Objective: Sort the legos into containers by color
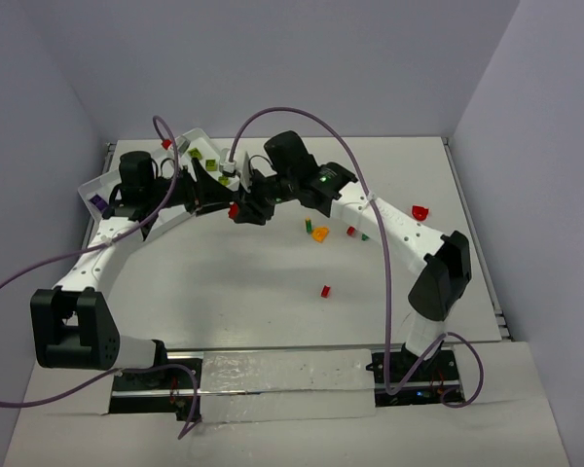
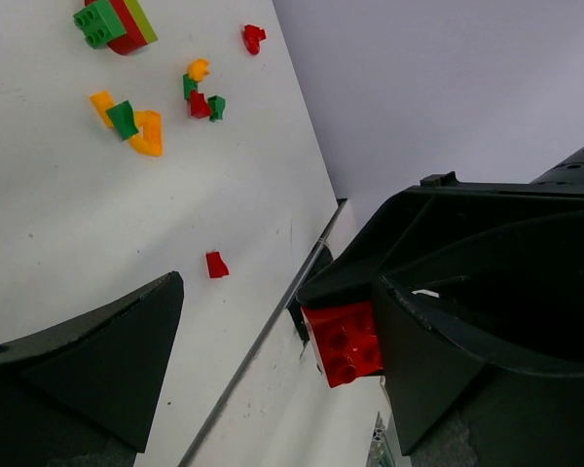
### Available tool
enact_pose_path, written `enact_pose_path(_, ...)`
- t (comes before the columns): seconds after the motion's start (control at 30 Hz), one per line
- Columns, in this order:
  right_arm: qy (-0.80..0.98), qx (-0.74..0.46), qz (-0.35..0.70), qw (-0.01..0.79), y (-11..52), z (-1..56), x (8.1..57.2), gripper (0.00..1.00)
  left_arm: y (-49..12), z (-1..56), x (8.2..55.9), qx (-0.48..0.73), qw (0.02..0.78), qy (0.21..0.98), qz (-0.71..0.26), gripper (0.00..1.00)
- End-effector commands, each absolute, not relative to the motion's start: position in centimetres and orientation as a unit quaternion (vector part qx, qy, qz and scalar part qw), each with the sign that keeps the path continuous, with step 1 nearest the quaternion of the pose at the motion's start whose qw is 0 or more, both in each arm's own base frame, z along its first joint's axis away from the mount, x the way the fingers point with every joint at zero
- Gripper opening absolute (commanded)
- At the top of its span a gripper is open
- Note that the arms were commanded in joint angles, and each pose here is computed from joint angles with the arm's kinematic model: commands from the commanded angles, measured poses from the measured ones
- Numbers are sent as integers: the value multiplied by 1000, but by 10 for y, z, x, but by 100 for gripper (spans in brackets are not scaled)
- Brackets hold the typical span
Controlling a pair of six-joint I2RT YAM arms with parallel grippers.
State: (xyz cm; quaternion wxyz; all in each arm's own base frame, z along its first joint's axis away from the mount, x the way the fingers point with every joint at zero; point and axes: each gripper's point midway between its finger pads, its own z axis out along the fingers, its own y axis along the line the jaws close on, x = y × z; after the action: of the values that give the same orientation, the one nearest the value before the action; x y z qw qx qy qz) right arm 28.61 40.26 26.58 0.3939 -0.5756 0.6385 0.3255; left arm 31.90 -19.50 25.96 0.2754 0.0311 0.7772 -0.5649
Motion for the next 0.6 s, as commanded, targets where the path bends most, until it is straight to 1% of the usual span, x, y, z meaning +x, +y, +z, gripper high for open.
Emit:
enact_pose_path(0.0,630,-575,315,416,411,282,295,9,-203,280,305,74,286,756,-584,88)
enact_pose_path(0.33,642,-569,298,418,410,275,303,8,-203,289,299,84,296,745,-592,88)
enact_pose_path(0.57,647,-563,290,425,410,274,309,8,-203,281,299,85,291,750,-588,86)
